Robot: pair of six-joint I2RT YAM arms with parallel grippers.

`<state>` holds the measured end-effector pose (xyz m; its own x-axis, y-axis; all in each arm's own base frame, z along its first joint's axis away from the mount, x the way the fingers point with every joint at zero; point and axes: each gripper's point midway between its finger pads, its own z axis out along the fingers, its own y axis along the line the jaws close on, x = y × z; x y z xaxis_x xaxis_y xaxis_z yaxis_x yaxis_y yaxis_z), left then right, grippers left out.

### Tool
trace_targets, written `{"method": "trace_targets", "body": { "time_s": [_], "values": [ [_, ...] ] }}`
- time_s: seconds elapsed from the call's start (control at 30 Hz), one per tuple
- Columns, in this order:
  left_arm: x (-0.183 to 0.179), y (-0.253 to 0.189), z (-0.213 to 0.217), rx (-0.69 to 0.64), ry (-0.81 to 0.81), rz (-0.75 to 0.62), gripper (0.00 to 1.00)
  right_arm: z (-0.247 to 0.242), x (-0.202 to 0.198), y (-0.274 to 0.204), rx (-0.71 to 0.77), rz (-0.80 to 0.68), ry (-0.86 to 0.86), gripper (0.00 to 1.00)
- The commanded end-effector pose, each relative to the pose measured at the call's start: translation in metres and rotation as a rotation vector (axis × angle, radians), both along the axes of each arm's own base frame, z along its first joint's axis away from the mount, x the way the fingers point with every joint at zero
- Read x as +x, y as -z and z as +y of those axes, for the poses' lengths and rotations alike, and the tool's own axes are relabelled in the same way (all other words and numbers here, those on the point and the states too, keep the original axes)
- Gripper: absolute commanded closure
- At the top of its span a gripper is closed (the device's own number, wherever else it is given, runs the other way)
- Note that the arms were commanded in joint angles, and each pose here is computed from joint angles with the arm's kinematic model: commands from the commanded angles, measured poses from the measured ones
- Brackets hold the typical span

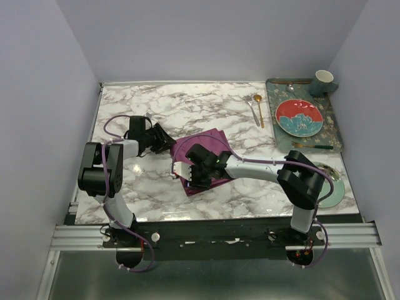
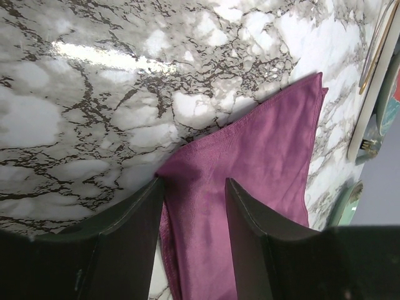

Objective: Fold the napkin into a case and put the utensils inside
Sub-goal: Smooth out the lower triangle-folded napkin at the center of the board.

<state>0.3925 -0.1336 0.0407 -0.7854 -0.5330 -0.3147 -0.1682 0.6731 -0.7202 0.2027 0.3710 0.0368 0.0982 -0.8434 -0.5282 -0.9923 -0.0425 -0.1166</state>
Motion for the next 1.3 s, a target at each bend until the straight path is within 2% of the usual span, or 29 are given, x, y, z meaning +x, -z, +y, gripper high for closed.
{"method": "trace_targets", "body": {
  "time_s": [0.0,0.03,0.1,0.13,0.17,0.3,0.53,0.73,0.83,1.07,1.17,1.27],
  "values": [
    [-0.004,0.010,0.007,0.043,-0.016,0.023,0.44,0.001,0.002,0.009,-0.009,-0.033,-0.008,0.62],
    [-0.004,0.011,0.008,0.047,-0.018,0.024,0.46,0.001,0.002,0.009,-0.010,-0.034,-0.007,0.72],
    [-0.005,0.011,0.009,0.054,-0.012,0.019,0.48,0.000,0.002,0.007,-0.007,-0.037,-0.005,0.83],
    [-0.006,0.011,0.010,0.061,-0.015,0.020,0.49,0.000,0.002,0.007,-0.006,-0.039,-0.004,0.98],
    [-0.005,0.011,0.010,0.062,-0.017,0.020,0.49,0.000,0.003,0.007,-0.008,-0.040,0.001,0.99],
    [-0.009,0.004,0.009,0.056,-0.009,0.005,0.49,-0.002,0.003,0.003,-0.001,-0.046,0.009,0.99],
    [-0.022,-0.004,0.012,0.054,0.003,-0.028,0.36,-0.005,0.000,-0.010,0.028,-0.053,0.015,0.99],
    [-0.024,-0.013,0.016,0.053,0.008,-0.066,0.30,-0.008,-0.004,-0.022,0.064,-0.059,0.005,0.99],
    [-0.025,-0.019,0.023,0.068,0.015,-0.089,0.30,-0.008,-0.008,-0.027,0.083,-0.055,-0.007,0.99],
    [-0.039,-0.030,0.015,-0.006,0.049,-0.105,0.30,-0.009,-0.013,-0.013,0.066,-0.024,-0.022,0.99],
    [-0.040,-0.029,0.012,-0.027,0.054,-0.101,0.37,-0.008,-0.014,-0.007,0.060,-0.014,-0.024,0.99],
    [-0.038,-0.027,0.011,-0.032,0.048,-0.089,0.37,-0.011,-0.014,0.001,0.040,-0.015,-0.025,0.99]
  ]
}}
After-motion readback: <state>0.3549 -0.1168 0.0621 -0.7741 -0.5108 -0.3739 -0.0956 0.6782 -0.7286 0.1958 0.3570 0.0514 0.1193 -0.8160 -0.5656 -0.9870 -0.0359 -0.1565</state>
